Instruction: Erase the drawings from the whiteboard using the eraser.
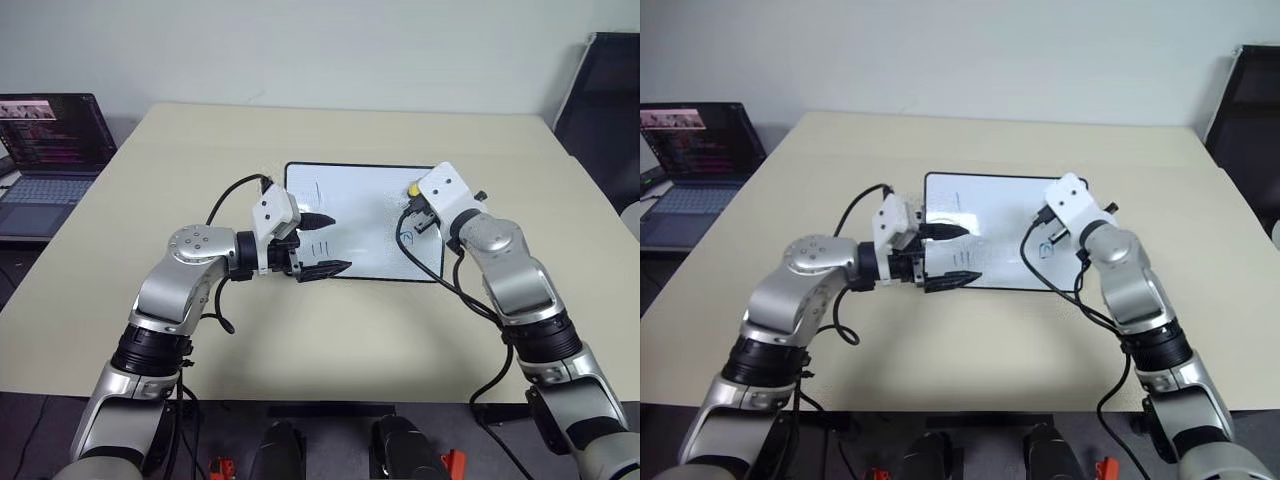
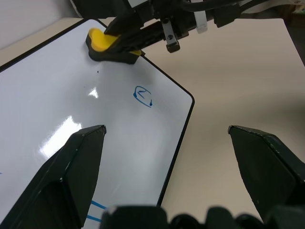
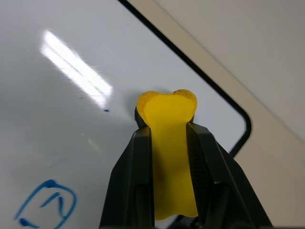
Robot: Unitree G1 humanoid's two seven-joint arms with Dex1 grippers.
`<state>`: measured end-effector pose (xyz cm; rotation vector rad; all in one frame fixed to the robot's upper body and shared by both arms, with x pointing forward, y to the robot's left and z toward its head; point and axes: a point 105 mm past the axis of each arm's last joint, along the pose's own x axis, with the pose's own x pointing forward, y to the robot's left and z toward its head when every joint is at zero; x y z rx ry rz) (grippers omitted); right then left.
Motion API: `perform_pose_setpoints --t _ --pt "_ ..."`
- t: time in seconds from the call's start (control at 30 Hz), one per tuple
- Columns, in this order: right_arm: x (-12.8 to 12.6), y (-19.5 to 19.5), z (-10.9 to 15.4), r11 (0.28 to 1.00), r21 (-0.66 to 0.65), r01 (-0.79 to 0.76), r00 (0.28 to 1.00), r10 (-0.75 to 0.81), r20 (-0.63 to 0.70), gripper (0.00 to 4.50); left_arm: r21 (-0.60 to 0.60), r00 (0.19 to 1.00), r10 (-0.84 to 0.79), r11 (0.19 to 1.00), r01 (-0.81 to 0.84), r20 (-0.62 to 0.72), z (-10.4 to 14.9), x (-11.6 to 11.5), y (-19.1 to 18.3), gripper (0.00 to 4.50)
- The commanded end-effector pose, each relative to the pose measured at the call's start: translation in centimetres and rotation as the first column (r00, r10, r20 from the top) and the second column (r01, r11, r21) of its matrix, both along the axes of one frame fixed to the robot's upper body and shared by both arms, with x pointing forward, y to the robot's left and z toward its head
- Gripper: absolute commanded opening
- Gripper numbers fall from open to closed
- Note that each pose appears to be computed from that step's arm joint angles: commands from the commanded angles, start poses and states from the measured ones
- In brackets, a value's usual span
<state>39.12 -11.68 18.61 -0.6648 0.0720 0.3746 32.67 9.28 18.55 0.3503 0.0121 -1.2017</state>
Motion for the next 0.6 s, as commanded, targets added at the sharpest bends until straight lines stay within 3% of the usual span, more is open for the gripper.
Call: perform_pose_setpoints --t 0.03,0.27,0.43,0.5,0.6 --pt "-1.0 1.7 -0.8 0.997 -0.004 -0.079 0.996 0.079 -0.04 0.65 -0.02 0.998 -0.016 1.0 0.017 0.056 1.5 -0.4 -0.2 4.5" --pt "-0.7 0.7 0.1 1.0 -0.002 -0.007 1.0 0.007 0.03 0.56 -0.026 0.999 0.007 1.0 -0.006 0.038 0.9 -0.4 0.4 4.5" --pt "-1.0 -0.5 2.7 0.994 0.11 0.019 0.992 -0.033 0.126 0.53 -0.051 0.998 0.067 0.996 -0.067 0.006 0.3 -0.2 1.8 4.5" --pt "-1.6 -0.5 3.7 0.976 0.217 -0.004 0.99 -0.027 0.136 0.52 -0.056 0.996 0.09 0.994 -0.09 -0.008 -0.1 -0.3 2.6 4.5" --pt "-4.3 -0.6 3.4 0.964 0.247 -0.094 0.992 0.069 0.11 0.51 -0.07 0.993 0.111 0.991 -0.113 -0.033 -0.7 -1.0 3.9 4.5"
